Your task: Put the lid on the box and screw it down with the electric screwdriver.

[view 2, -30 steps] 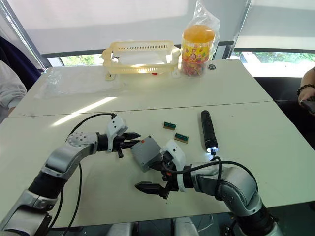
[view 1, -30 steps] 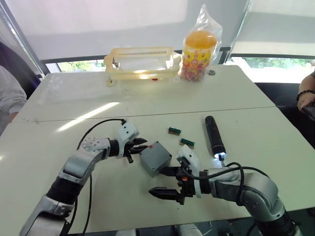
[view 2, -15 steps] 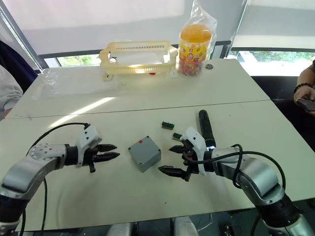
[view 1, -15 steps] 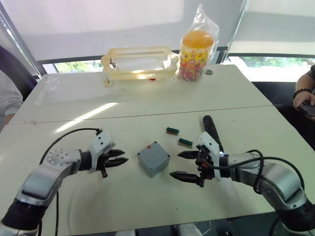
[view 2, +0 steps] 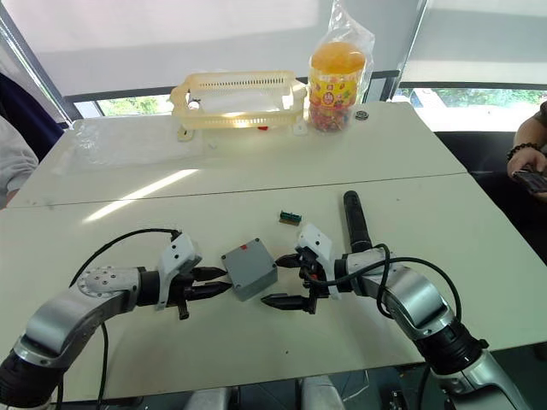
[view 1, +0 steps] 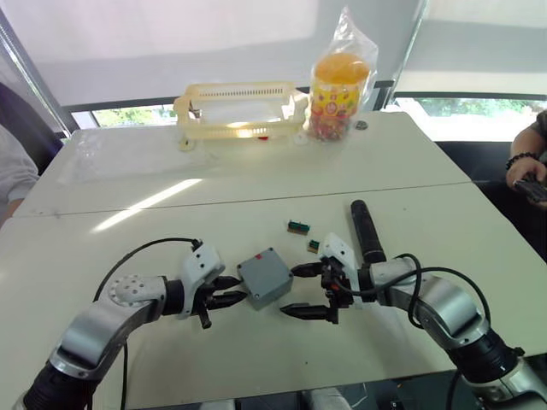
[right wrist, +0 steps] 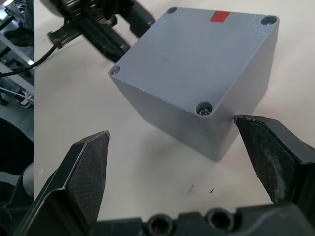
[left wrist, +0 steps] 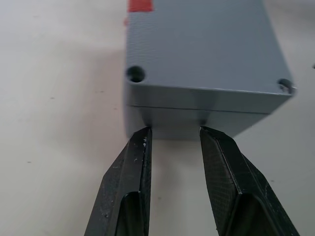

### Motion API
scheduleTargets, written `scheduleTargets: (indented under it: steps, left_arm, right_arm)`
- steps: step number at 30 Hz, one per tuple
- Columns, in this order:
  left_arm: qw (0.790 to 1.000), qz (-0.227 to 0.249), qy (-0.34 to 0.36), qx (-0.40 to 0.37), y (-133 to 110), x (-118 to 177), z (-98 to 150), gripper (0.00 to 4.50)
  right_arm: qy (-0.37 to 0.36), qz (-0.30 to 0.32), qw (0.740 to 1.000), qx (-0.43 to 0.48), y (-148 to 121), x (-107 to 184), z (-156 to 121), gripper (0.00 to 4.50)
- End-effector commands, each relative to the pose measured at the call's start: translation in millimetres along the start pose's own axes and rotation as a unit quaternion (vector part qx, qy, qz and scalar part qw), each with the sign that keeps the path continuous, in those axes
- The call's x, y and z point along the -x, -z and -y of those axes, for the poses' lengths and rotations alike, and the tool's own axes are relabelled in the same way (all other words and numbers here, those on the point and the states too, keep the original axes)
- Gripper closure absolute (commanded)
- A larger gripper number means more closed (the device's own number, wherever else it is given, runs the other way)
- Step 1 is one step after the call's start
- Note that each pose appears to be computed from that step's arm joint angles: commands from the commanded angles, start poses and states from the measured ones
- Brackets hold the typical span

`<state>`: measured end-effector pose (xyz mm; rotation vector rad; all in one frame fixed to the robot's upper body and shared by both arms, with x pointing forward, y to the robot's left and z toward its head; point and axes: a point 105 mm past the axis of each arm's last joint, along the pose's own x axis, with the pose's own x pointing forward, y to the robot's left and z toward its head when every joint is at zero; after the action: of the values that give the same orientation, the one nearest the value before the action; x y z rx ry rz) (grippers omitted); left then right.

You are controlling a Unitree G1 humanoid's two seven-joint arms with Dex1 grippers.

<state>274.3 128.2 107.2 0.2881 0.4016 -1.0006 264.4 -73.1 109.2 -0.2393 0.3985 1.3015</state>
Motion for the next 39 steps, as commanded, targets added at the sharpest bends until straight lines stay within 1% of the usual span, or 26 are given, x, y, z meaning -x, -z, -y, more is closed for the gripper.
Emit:
scheduleTargets:
  steps: [1,7,13,19,21,23,27,30,33,37,39]
  left_arm:
    - [0.999,0.023,-0.012,-0.025,-14,-2,-5,2.98]
    - [0.999,0.028,-0.008,-0.028,-17,-5,-4,2.98]
    - [0.999,0.023,0.007,-0.028,-15,-5,1,2.98]
    - [0.999,0.019,-0.005,-0.032,-14,-2,-7,2.98]
    - [0.999,0.016,-0.01,-0.036,-14,4,-11,2.98]
    - [0.999,0.017,-0.011,-0.04,-20,18,-16,2.98]
    - [0.999,0.036,0.005,-0.039,-40,38,-18,2.98]
    - [0.998,0.053,0.024,-0.038,-55,47,-15,2.98]
    - [0.996,0.066,0.033,-0.042,-68,50,-13,2.98]
    - [0.996,0.064,0.036,-0.056,-74,48,-10,2.98]
    - [0.995,0.066,0.035,-0.061,-77,44,-7,2.98]
  right_arm:
    - [-0.02,0.014,1.0,0.013,-8,-3,-18,0.06]
    - [-0.002,0.028,1.0,-0.01,-9,-5,-25,0.06]
    - [0.012,0.023,1.0,-0.011,-6,-5,-21,0.06]
    - [0.018,0.019,1.0,-0.007,-7,0,-18,0.06]
    - [0.027,0.013,1.0,0.002,-7,7,-15,0.06]
    - [0.05,0.028,0.998,0.016,-19,27,-4,0.06]
    - [0.064,0.084,0.994,-0.006,-49,57,13,0.06]
    - [0.092,0.104,0.99,-0.009,-61,71,36,0.06]
    - [0.128,0.105,0.986,0.0,-63,70,63,0.06]
    - [0.164,0.074,0.983,0.022,-52,54,91,0.06]
    - [0.179,0.07,0.981,0.026,-49,42,106,0.06]
